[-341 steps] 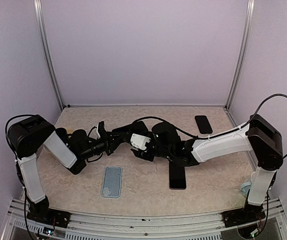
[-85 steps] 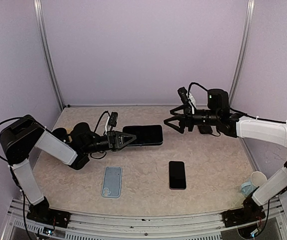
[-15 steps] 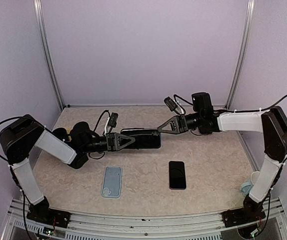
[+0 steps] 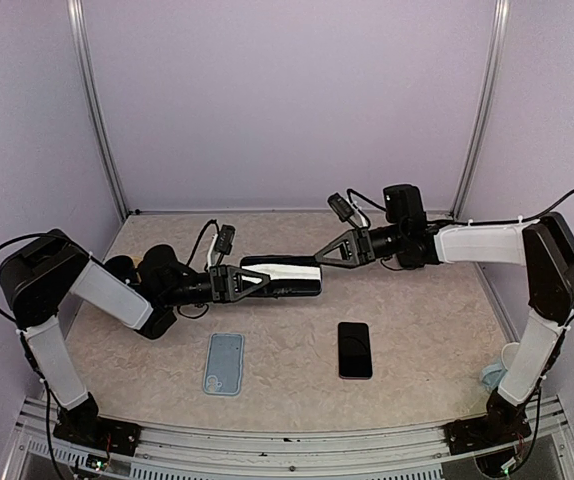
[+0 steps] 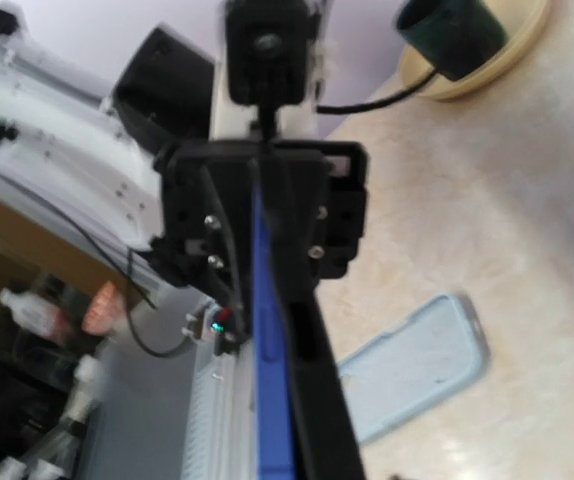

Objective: Put the phone into the phone case
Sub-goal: Press the top right corner of the phone case.

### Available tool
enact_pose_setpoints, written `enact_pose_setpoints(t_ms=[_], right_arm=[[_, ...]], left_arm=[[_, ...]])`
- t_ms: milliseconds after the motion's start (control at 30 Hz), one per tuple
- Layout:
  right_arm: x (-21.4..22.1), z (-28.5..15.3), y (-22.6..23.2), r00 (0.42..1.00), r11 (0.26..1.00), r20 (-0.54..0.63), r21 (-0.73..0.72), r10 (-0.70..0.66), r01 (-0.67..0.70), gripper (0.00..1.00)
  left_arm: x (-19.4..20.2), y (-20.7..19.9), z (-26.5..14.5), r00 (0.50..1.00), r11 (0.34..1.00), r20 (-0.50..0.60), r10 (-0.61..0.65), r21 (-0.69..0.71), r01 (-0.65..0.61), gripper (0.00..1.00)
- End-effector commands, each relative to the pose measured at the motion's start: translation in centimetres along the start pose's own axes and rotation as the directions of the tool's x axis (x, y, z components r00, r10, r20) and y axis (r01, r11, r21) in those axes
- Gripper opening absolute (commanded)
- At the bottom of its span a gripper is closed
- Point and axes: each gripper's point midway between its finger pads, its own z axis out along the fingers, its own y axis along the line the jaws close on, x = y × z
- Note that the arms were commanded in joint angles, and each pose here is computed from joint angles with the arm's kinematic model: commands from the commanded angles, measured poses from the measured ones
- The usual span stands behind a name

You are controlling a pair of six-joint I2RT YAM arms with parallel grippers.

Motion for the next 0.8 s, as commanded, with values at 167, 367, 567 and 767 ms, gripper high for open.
enact_pose_setpoints(t_ms=[167,367,567,767], right_arm=[[0.4,0.3,1.0,1.000,0.999,-0.006,-0.050,-0.019,0.018,0.58],[0.4,0.6,0.8,1.000,0.998,-0.009,-0.069,-0.007,0.006,0.59],[0.1,1.5,2.3,1.000,0.989,-0.028,-0.147,-0.012,0.008,0.54],[0.0,2.2,2.5,0.999,0.983,-0.052,-0.182,0.004,-0.013,0.24]], left_arm=[[-1.2,-2.8,-0.9,0.997,0.991,0.058,0.050,0.125,-0.056,0.00],[-1.1,-3.5,-1.2,0.997,0.985,0.061,0.043,0.165,-0.052,0.00],[-1.0,-3.0,-1.0,0.998,0.987,0.055,0.037,0.156,-0.045,0.00],[-0.9,-2.6,-0.8,0.998,0.989,0.048,0.032,0.141,-0.039,0.00]])
